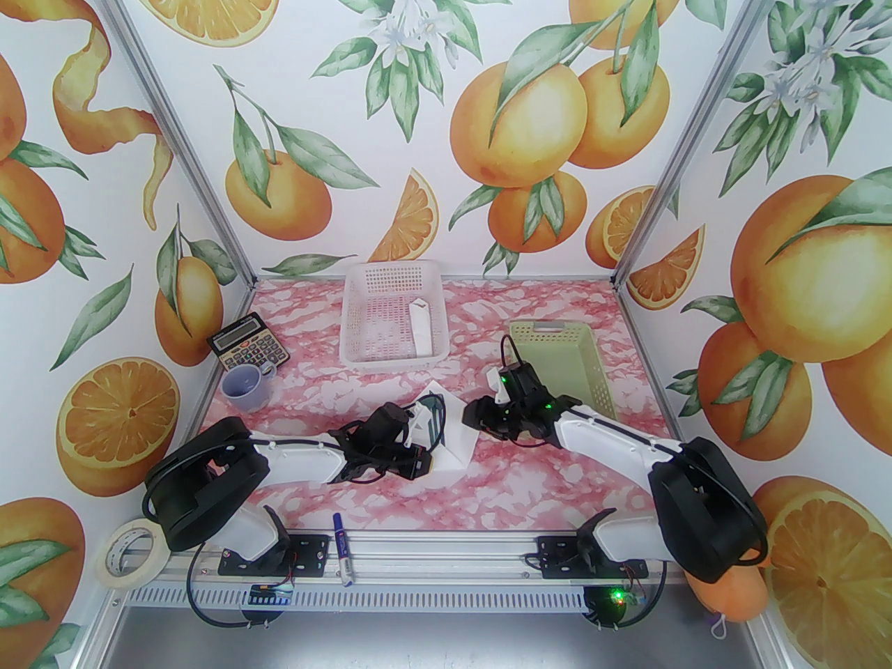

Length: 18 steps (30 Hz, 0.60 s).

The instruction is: Place the utensils on the paper napkin and roll it up

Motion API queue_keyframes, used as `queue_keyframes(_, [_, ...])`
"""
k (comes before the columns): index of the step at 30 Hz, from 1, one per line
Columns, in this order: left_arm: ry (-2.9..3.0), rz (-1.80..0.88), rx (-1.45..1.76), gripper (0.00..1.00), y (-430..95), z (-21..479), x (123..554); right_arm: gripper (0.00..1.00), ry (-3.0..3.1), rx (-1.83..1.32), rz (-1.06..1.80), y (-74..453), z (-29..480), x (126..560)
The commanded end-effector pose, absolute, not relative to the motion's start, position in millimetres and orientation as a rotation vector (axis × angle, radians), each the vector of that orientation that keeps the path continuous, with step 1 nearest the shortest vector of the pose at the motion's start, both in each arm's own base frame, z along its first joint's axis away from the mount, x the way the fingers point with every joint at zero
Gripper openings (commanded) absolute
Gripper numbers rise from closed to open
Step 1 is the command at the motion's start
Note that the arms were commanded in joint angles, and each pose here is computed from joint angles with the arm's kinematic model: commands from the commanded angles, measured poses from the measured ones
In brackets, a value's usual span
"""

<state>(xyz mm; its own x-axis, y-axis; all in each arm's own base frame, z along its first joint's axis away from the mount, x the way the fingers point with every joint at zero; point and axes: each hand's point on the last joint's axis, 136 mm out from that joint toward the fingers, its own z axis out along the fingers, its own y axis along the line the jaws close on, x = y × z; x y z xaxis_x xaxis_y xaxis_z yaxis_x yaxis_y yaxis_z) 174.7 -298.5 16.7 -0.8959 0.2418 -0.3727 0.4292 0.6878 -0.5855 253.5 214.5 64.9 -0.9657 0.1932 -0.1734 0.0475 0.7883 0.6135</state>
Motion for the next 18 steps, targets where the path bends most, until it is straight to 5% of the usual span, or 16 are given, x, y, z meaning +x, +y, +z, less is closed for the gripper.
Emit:
queue_keyframes(1, [2.646,-0.968,0.539,0.0,-293,13,176,0.35,2.761,0.164,0.829,203,68,256])
queue_keyframes(10, [2.644,-0.966,0.539,0.0,-292,14,176,0.03,2.785,0.142,0.702,190,63,259])
queue_keyframes(18, [2.643,-0.965,0.536,0.0,-292,14,176,0.01,2.843,0.134,0.62,185,38,256])
